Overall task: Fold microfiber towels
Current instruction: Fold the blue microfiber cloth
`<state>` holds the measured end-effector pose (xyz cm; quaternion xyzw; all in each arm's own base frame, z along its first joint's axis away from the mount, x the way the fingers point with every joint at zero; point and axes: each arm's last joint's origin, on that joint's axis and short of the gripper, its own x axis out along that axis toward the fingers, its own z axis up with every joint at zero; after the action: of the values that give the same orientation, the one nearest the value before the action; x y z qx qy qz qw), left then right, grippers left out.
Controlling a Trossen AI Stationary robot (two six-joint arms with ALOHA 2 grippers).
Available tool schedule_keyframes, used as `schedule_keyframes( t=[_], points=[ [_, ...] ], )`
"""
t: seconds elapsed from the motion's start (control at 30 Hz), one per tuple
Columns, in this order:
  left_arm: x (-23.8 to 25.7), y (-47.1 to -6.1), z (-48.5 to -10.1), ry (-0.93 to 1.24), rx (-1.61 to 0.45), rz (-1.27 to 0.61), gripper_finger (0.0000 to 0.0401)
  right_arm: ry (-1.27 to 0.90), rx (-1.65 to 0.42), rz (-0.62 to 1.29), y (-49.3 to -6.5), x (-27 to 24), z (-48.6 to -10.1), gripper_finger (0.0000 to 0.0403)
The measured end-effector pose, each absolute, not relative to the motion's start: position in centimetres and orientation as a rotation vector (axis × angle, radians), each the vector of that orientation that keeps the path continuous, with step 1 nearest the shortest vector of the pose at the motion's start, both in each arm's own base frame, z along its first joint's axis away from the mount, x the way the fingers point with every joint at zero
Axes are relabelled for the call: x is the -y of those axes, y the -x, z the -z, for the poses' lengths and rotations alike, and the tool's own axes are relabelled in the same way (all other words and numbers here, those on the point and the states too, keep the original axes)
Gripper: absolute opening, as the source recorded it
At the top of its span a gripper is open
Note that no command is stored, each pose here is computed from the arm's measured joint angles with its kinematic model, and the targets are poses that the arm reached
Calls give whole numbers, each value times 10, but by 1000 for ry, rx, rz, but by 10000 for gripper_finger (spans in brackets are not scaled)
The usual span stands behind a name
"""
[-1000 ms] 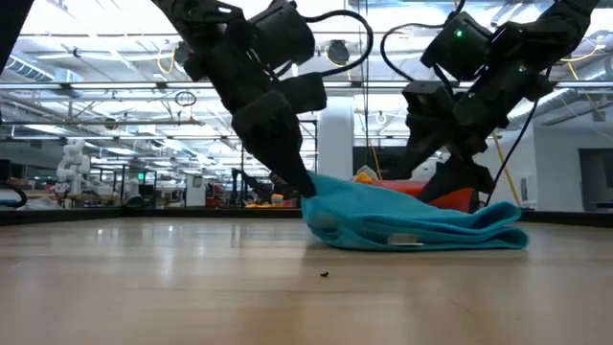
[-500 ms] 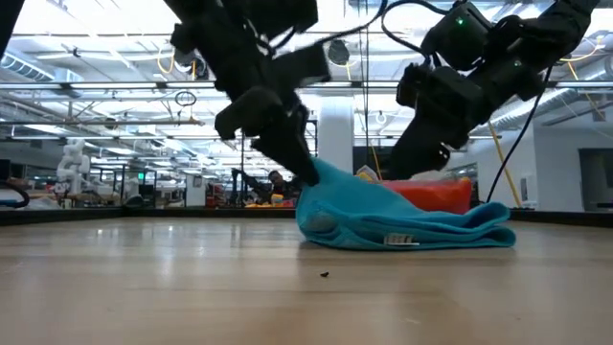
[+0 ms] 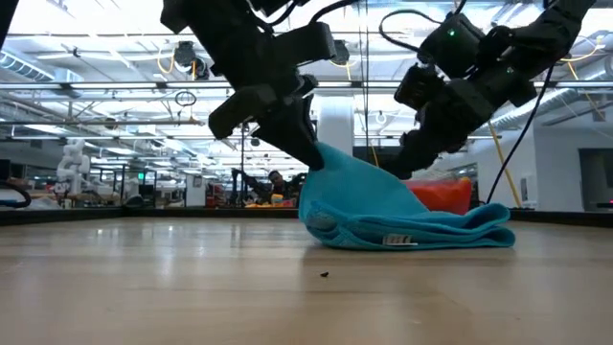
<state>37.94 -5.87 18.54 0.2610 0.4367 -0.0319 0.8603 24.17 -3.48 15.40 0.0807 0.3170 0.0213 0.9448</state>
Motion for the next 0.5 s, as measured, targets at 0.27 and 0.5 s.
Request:
schedule_keyframes(
  t=[0.27,0.5],
  points=[
    [70,-378,-186,-632,-909,93,5,-152,-686,-103,-248,39,-136,256],
    [73,-377,-186,-639,-910,99,7,-171,-634,-168,-253,41,-134,224]
  ],
)
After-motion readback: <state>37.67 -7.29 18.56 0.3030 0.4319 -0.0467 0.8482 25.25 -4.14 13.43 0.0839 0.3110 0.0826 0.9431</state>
